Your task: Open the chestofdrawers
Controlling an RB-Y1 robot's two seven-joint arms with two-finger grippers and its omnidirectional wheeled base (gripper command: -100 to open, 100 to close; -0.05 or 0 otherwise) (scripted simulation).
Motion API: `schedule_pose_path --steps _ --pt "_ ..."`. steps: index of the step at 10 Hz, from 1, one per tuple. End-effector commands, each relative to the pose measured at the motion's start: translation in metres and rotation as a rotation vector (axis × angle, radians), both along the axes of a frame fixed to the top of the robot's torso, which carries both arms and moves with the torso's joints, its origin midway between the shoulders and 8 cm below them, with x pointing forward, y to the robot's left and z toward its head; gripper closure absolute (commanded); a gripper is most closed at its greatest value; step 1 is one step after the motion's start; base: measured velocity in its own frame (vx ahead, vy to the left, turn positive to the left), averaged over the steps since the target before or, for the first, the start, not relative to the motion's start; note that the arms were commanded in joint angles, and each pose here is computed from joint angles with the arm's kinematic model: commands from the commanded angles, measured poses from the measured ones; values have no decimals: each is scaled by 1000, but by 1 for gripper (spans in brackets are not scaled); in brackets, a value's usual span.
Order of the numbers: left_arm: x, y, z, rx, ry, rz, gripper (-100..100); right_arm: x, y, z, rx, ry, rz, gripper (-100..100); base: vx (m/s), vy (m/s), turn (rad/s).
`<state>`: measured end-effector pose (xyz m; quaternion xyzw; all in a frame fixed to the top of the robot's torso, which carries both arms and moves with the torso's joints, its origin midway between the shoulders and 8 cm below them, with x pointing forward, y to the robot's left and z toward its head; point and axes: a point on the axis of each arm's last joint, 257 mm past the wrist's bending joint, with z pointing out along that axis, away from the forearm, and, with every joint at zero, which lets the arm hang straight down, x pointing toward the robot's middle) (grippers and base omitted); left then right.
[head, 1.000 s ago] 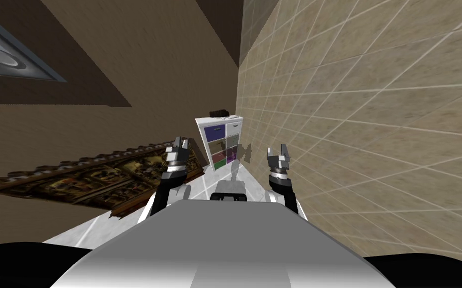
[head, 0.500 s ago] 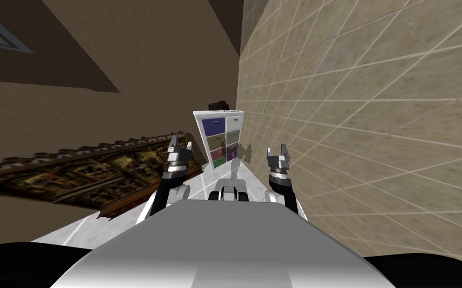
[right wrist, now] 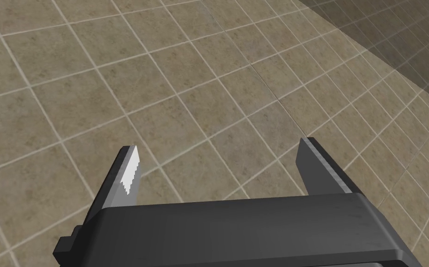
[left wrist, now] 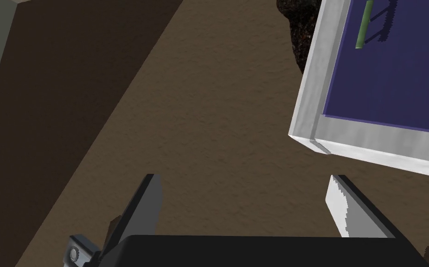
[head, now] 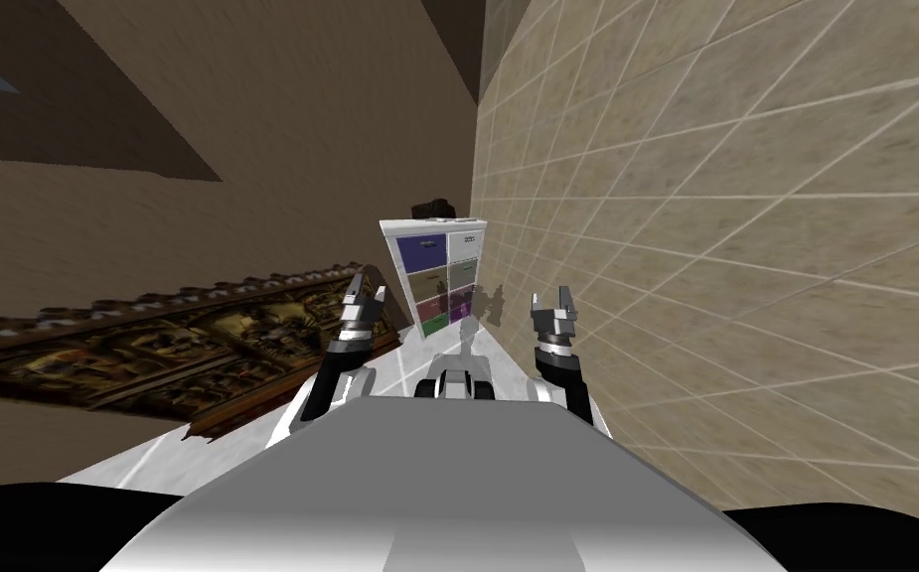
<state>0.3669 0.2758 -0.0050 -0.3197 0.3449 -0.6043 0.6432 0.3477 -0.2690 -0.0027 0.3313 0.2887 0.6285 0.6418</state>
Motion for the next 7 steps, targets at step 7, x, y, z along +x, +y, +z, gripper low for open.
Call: schedule_pose_path --steps 7 --pt "26 31 -71 -25 125 32 -100 0 0 0 0 0 0 0 133 -53 38"
